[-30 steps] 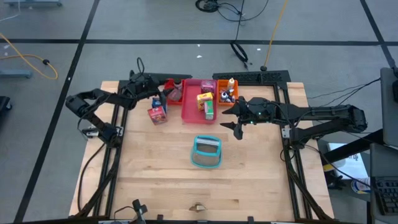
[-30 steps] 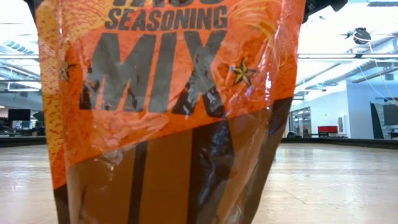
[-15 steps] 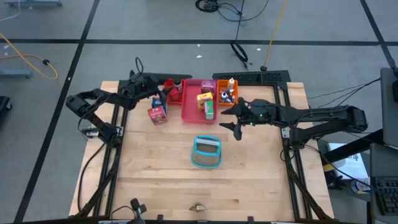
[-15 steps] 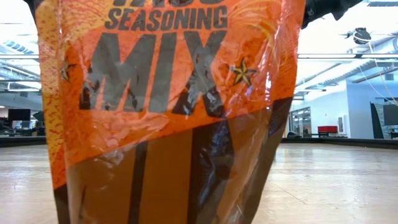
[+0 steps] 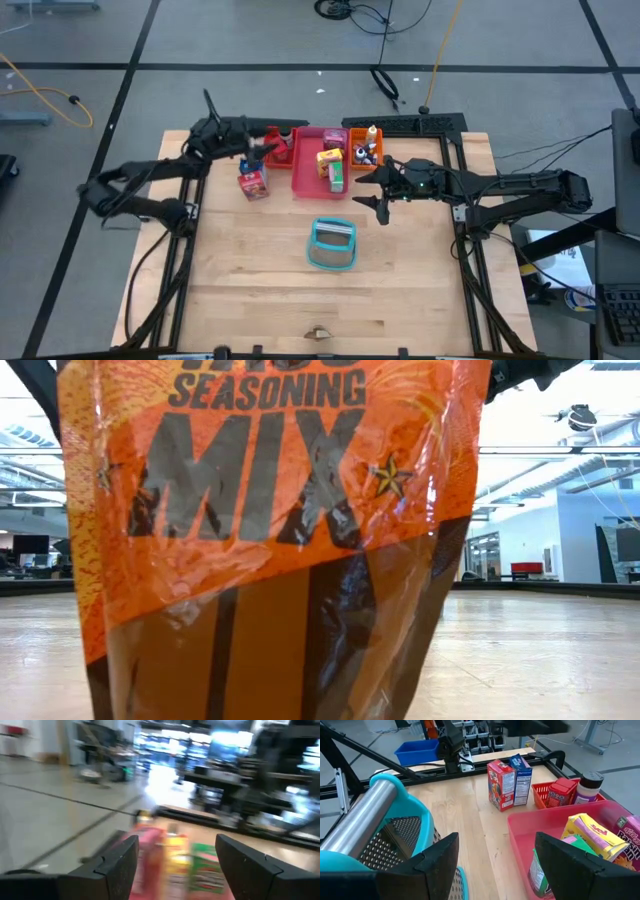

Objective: Pick & Place Kitchen Items
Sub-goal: Put the orange seasoning bag into the red bin

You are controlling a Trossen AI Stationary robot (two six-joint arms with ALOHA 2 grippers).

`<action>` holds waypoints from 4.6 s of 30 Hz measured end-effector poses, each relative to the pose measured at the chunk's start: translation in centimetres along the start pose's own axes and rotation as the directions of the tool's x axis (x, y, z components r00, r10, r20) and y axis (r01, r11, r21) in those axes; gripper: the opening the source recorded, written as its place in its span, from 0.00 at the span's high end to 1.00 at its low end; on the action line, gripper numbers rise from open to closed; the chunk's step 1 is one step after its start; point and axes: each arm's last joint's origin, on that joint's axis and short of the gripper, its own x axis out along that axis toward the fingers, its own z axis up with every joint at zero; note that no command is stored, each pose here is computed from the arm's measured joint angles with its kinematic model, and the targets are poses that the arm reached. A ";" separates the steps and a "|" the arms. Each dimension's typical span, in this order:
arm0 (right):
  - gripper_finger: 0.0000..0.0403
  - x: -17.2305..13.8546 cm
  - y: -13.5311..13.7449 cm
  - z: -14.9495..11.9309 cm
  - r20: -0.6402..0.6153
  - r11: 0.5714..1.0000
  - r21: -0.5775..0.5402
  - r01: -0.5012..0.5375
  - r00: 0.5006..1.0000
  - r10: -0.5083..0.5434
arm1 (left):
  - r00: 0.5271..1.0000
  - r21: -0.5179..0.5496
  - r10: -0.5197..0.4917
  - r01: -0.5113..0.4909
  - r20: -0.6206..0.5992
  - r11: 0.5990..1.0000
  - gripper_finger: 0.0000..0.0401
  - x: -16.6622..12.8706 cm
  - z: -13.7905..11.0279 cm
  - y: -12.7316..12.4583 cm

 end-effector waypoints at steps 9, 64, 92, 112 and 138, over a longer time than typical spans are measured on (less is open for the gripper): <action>0.37 0.0 0.0 0.0 0.000 1.000 -0.001 0.000 1.000 0.000 | 0.945 -0.009 -0.315 0.316 -0.085 0.949 0.38 -0.4 1.9 -8.5; 0.37 0.0 0.0 0.0 0.000 1.000 -0.026 0.000 1.000 0.000 | 0.746 -0.177 -0.540 0.515 -0.390 0.839 0.38 1.7 -10.8 -44.0; 0.37 0.2 -0.1 -1.1 -0.031 1.000 -0.027 0.004 1.000 -0.005 | 0.776 -0.050 -0.377 0.410 -0.506 0.911 1.00 3.4 -9.9 -41.5; 0.37 0.3 -0.2 -1.1 0.017 0.995 -0.099 0.003 1.000 -0.001 | 0.875 0.182 0.070 0.021 -0.479 0.983 1.00 -2.6 2.8 -33.0; 0.37 0.2 -0.1 -0.6 0.068 0.989 -0.146 0.005 0.998 0.005 | 0.687 0.390 0.537 -0.378 -0.490 0.840 1.00 2.1 7.3 -14.4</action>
